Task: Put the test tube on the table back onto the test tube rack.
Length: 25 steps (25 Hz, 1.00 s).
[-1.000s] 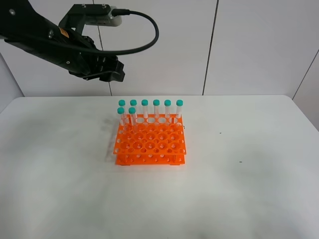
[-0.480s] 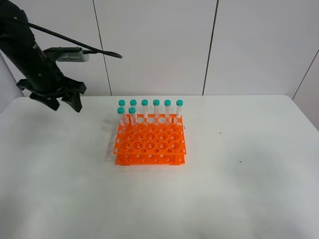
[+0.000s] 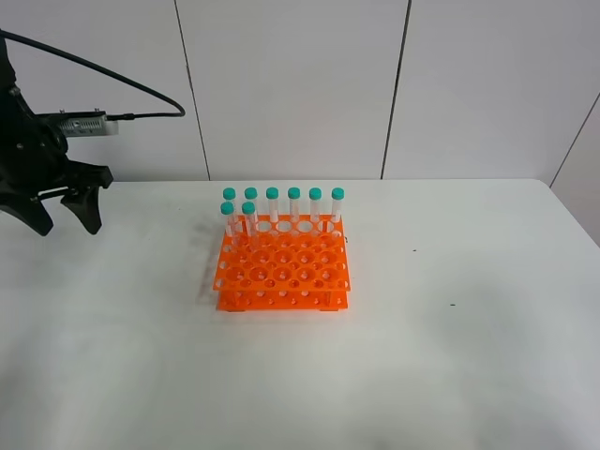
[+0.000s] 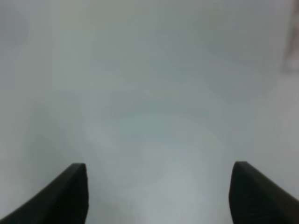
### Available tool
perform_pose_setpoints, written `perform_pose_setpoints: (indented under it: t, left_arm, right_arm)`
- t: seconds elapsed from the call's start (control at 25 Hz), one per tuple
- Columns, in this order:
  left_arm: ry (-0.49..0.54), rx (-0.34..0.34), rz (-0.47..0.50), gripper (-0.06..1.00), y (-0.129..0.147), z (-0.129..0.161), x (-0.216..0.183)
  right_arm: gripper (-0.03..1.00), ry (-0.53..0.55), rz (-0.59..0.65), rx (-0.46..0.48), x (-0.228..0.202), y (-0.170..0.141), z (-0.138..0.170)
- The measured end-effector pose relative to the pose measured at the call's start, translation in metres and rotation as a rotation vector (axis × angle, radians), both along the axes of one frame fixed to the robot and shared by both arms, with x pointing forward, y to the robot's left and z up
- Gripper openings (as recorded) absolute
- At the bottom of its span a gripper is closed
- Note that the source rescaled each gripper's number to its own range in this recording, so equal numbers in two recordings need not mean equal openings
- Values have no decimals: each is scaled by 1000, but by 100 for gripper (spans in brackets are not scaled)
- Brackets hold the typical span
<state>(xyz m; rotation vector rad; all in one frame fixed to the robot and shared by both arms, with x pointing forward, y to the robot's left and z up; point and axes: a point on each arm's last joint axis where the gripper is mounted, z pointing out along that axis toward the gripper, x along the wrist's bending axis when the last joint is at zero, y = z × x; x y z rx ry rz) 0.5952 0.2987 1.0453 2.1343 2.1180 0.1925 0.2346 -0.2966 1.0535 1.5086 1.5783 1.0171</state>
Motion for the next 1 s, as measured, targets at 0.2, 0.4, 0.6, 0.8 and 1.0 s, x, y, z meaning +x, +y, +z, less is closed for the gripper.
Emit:
perform_pose_setpoints:
  t: [0.2, 0.4, 0.6, 0.8, 1.0]
  left_arm:
    - [6, 0, 0, 99, 0, 7, -31]
    - [-17, 0, 1, 99, 1, 19, -95]
    - [-95, -1, 1, 99, 2, 25, -174]
    - [-226, 0, -5, 99, 2, 17, -247]
    - [-454, -1, -4, 99, 2, 3, -303]
  right_arm:
    - [100, 0, 0, 0, 0, 0, 0]
    - [100, 0, 0, 0, 0, 0, 0]
    - [100, 0, 0, 0, 0, 0, 0]
    - [100, 0, 0, 0, 0, 0, 0]
    - [100, 0, 0, 0, 0, 0, 0]
